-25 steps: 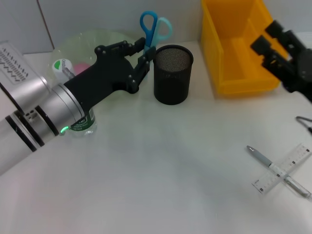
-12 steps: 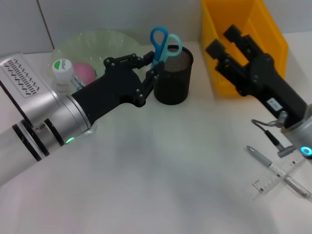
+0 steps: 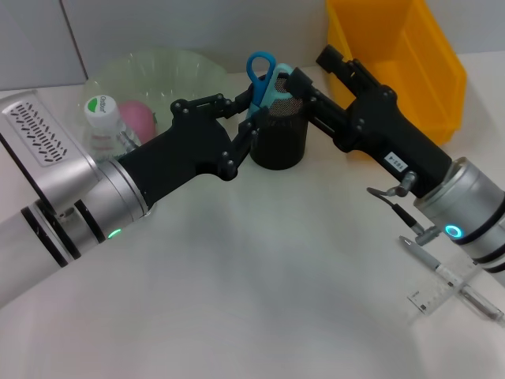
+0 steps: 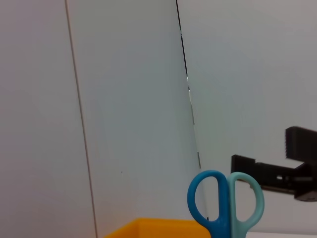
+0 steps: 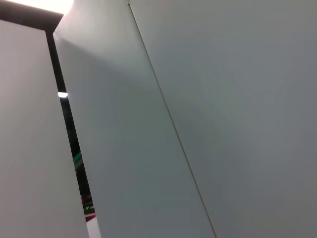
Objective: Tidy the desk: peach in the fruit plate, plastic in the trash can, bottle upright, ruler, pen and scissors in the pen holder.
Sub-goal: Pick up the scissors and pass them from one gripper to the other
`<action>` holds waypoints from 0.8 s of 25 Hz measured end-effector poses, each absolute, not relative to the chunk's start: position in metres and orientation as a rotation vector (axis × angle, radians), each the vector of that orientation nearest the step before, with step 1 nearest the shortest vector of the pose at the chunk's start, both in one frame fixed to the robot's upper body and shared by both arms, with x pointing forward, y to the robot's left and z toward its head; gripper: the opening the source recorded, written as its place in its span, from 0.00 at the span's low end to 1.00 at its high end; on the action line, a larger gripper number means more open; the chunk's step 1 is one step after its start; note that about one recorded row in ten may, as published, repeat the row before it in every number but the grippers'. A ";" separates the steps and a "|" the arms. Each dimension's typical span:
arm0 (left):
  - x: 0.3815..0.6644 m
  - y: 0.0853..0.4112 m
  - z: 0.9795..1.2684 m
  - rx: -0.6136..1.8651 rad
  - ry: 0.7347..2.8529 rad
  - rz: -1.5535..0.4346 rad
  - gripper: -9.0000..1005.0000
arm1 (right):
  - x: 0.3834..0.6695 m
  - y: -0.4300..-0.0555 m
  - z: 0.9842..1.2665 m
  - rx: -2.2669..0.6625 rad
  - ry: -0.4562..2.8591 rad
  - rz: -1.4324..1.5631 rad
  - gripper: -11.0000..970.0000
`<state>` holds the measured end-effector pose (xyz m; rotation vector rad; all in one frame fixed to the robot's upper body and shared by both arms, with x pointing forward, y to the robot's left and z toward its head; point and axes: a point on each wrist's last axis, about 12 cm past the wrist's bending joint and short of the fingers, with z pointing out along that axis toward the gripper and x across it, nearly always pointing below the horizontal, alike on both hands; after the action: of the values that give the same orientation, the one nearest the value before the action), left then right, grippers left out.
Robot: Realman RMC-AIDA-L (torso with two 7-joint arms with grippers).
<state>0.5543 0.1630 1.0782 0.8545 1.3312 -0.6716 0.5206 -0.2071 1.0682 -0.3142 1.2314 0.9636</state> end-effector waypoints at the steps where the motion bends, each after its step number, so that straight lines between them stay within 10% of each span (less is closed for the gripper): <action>1: 0.554 0.163 1.078 0.854 1.331 -0.672 0.23 | 0.521 -0.207 1.068 -0.314 1.231 0.964 0.84; 20: 0.553 0.160 1.078 0.868 1.328 -0.680 0.23 | 0.531 -0.198 1.067 -0.362 1.277 0.936 0.78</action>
<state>0.5528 0.1604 1.0776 0.8685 1.3284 -0.6797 0.5307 -0.1984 1.0669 -0.3625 1.2771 0.9362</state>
